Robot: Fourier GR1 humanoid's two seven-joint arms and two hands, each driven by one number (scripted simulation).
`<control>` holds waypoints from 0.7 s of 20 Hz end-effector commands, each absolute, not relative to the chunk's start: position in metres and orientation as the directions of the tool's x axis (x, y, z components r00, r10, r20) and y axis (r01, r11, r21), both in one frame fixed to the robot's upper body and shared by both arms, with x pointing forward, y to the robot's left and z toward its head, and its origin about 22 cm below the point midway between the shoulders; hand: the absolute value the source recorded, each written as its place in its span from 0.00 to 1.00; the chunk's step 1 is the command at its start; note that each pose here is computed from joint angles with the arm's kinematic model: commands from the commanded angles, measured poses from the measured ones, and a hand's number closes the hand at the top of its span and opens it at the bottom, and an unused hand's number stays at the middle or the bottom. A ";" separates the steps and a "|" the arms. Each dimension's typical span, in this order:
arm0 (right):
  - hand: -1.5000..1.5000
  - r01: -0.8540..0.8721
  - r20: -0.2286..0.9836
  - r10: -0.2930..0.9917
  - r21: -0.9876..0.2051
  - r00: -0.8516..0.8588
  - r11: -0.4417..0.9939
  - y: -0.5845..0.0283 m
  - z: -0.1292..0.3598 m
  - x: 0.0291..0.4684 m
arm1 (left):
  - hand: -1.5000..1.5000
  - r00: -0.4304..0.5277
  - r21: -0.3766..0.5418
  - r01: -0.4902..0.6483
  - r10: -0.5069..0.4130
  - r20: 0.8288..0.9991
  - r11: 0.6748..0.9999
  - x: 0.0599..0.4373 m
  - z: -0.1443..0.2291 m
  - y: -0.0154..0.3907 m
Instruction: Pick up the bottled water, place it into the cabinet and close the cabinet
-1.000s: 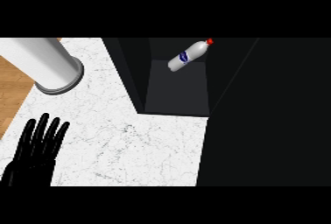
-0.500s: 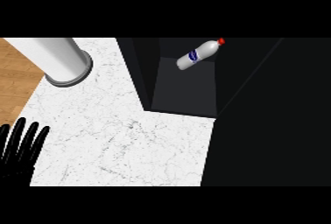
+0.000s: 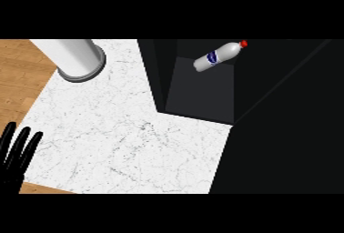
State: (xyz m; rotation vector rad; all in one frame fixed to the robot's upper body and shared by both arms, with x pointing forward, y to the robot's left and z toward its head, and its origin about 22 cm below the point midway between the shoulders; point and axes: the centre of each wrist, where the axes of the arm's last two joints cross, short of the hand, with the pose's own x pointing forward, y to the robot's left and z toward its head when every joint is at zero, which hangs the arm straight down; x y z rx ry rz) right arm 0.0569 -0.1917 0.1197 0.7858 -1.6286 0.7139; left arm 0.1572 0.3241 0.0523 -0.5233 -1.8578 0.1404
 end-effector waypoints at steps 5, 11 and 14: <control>1.00 -0.894 0.971 -0.079 -0.175 -0.226 0.413 -0.175 0.136 0.065 | 0.00 -0.237 -0.325 0.324 0.409 0.881 0.888 0.159 0.058 0.333; 1.00 -0.897 0.950 -0.039 -0.280 -0.311 0.341 -0.177 0.142 0.077 | 0.00 -0.234 -0.321 0.332 0.407 0.883 0.887 0.161 0.061 0.335; 1.00 -0.899 0.950 -0.006 -0.295 -0.314 0.324 -0.178 0.141 0.081 | 0.00 -0.251 -0.303 0.330 0.393 0.885 0.894 0.164 0.065 0.340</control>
